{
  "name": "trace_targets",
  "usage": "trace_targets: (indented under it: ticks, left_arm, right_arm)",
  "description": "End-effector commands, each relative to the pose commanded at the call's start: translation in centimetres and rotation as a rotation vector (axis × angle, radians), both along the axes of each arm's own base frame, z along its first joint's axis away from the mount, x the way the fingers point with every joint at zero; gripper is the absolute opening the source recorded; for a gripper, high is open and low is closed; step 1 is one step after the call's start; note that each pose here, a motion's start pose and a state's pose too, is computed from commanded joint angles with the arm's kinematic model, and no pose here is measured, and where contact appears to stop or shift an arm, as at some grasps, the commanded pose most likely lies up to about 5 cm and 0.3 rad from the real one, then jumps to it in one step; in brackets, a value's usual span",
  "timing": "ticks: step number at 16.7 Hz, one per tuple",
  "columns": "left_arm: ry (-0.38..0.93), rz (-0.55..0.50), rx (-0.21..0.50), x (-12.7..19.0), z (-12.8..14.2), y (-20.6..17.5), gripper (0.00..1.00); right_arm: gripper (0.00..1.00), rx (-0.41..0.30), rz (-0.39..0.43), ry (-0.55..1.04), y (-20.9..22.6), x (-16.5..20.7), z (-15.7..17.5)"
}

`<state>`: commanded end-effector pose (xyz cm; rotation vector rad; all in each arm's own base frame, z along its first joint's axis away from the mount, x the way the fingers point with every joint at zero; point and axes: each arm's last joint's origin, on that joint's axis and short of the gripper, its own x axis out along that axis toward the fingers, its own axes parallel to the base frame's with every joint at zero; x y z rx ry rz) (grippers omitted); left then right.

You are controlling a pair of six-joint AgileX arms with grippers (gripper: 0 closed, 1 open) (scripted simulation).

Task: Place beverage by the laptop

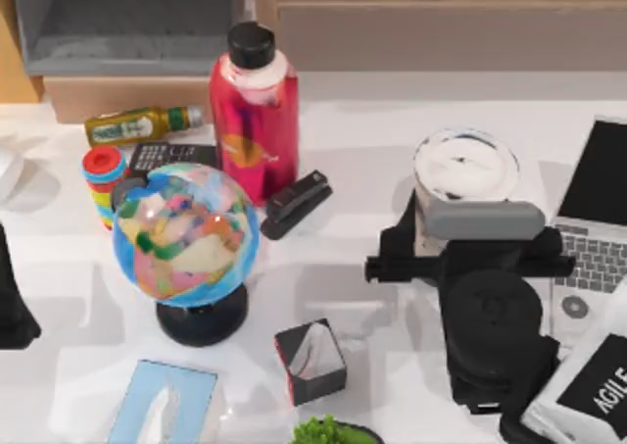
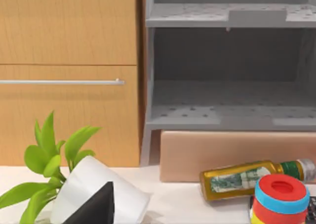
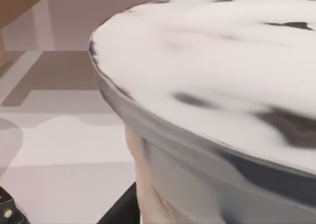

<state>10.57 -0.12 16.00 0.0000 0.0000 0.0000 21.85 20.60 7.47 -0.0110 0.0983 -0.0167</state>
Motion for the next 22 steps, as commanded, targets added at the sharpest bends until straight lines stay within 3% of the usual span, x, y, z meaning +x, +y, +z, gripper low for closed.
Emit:
trace_targets:
  ticks: [20, 22]
  left_arm:
    - [0.0, 0.0, 0.0, 0.0, 0.0, 0.0, 1.0]
    - [0.0, 0.0, 0.0, 0.0, 0.0, 0.0, 1.0]
  right_arm:
    - [0.0, 0.002, 0.003, 0.001, 0.1, -0.1, 0.9]
    - [0.0, 0.046, 0.014, -0.036, 0.2, 0.7, 2.1]
